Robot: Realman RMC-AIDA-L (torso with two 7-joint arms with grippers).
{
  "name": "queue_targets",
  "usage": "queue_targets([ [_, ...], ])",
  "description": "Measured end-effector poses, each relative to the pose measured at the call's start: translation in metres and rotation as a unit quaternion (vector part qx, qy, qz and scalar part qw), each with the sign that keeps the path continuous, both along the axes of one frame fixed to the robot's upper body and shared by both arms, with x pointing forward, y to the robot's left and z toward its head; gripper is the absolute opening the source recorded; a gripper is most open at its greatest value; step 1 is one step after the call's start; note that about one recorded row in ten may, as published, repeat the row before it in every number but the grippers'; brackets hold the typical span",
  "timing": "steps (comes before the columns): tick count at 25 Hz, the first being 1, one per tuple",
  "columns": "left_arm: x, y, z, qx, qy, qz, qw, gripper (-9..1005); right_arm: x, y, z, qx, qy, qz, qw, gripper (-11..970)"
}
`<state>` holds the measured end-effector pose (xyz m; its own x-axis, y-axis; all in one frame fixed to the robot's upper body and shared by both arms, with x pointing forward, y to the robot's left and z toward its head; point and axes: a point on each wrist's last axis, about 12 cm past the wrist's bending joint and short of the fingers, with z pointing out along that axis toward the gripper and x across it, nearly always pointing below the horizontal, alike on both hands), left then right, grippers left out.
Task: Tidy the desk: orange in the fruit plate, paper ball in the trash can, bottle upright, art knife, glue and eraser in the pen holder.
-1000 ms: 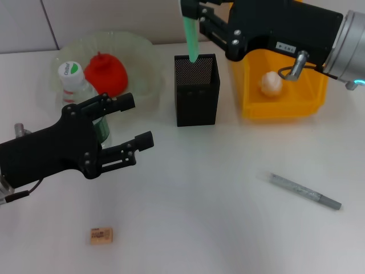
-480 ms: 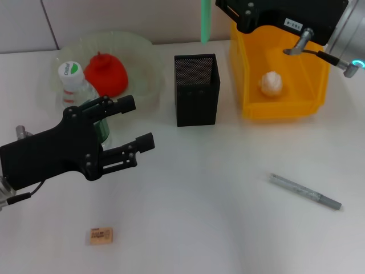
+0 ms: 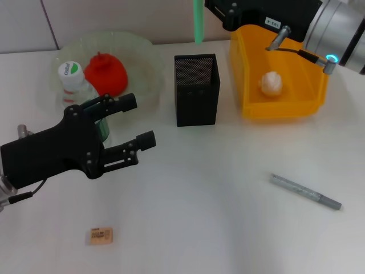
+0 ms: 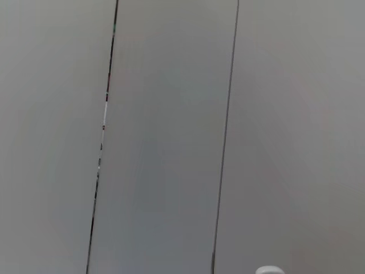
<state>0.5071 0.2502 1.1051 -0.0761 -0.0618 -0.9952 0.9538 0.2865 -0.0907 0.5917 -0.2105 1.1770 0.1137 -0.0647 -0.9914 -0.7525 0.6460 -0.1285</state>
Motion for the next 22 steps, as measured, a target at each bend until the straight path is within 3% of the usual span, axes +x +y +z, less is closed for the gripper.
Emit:
queue_targets([
  [8, -0.003, 0.002, -0.002, -0.013, -0.001, 0.006, 1.0, 786, 0.011, 0.003, -0.015, -0.008, 0.026, -0.015, 1.0, 169],
  [22, -0.001, 0.001, -0.001, -0.012, -0.003, 0.003, 1.0, 786, 0.012, 0.003, -0.033, -0.012, 0.057, -0.02, 0.998, 168],
])
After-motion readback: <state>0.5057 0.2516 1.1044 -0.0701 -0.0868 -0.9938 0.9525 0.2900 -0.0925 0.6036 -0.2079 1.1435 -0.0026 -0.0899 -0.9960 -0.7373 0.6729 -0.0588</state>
